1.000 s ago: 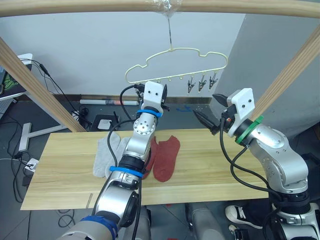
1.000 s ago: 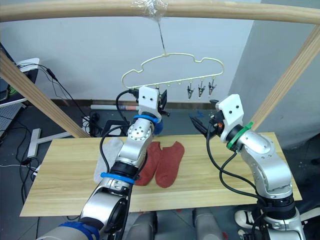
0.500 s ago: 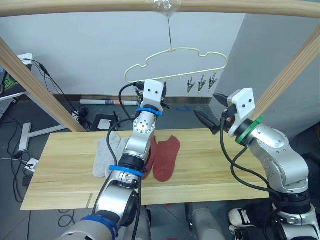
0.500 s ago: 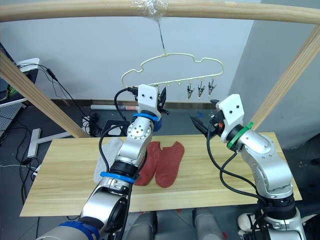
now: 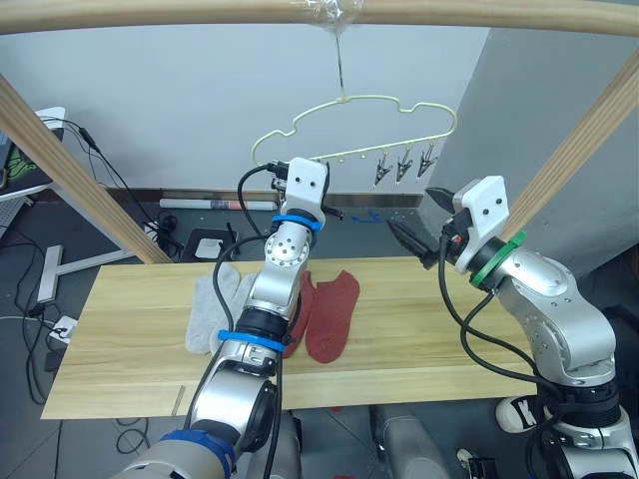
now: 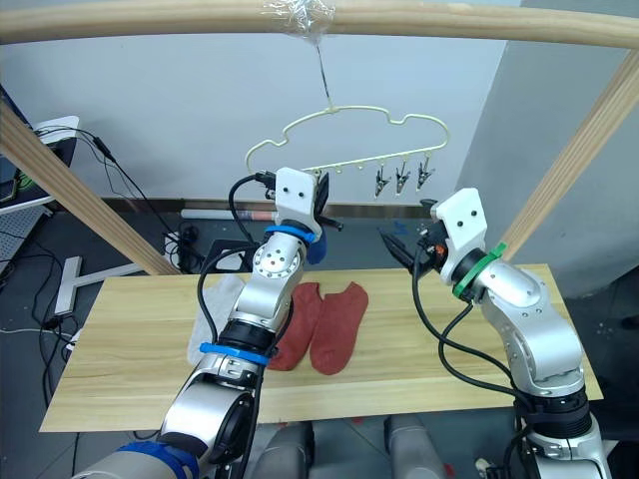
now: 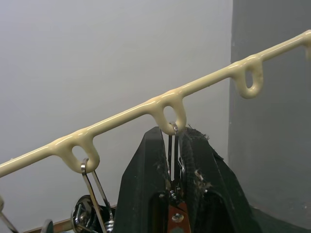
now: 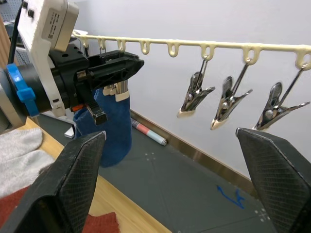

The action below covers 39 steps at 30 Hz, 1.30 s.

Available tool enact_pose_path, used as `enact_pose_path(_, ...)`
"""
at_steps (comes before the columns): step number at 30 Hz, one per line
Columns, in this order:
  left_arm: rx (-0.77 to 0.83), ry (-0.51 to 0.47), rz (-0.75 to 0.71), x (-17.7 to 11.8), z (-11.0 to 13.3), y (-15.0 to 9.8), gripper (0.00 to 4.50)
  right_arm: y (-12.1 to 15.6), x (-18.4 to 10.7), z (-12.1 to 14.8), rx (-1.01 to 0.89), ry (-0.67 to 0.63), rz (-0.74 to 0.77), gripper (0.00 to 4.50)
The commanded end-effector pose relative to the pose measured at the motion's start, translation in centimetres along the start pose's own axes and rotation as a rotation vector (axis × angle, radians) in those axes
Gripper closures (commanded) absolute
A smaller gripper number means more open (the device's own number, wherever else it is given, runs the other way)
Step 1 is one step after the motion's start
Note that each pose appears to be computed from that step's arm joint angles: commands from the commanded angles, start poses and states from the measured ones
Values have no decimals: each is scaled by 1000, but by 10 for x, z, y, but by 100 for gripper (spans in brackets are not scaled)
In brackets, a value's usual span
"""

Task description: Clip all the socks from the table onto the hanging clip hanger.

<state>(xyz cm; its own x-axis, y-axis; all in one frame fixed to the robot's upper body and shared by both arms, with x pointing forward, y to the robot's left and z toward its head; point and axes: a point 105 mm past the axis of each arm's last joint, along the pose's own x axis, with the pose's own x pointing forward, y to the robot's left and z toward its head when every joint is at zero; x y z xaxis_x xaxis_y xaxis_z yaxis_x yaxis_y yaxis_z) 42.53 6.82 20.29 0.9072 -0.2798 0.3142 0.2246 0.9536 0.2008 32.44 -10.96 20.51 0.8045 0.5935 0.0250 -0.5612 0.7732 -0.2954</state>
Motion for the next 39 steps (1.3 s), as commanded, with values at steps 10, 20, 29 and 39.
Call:
enact_pose_path(10, -76, 1, -128, -10, 13, -10, 439, 9, 15, -22, 13, 55, -22, 0)
enact_pose_path(20, -76, -13, -84, -8, 8, -12, 439, 4, 7, 30, 50, -148, 44, 0)
enact_pose_path(29, -74, -24, -76, -8, 8, -12, 181, 3, 4, 41, 38, -161, 61, 0)
enact_pose_path(39, -67, -16, -17, -14, 5, -5, 181, 4, 5, 53, 26, -180, 82, 0)
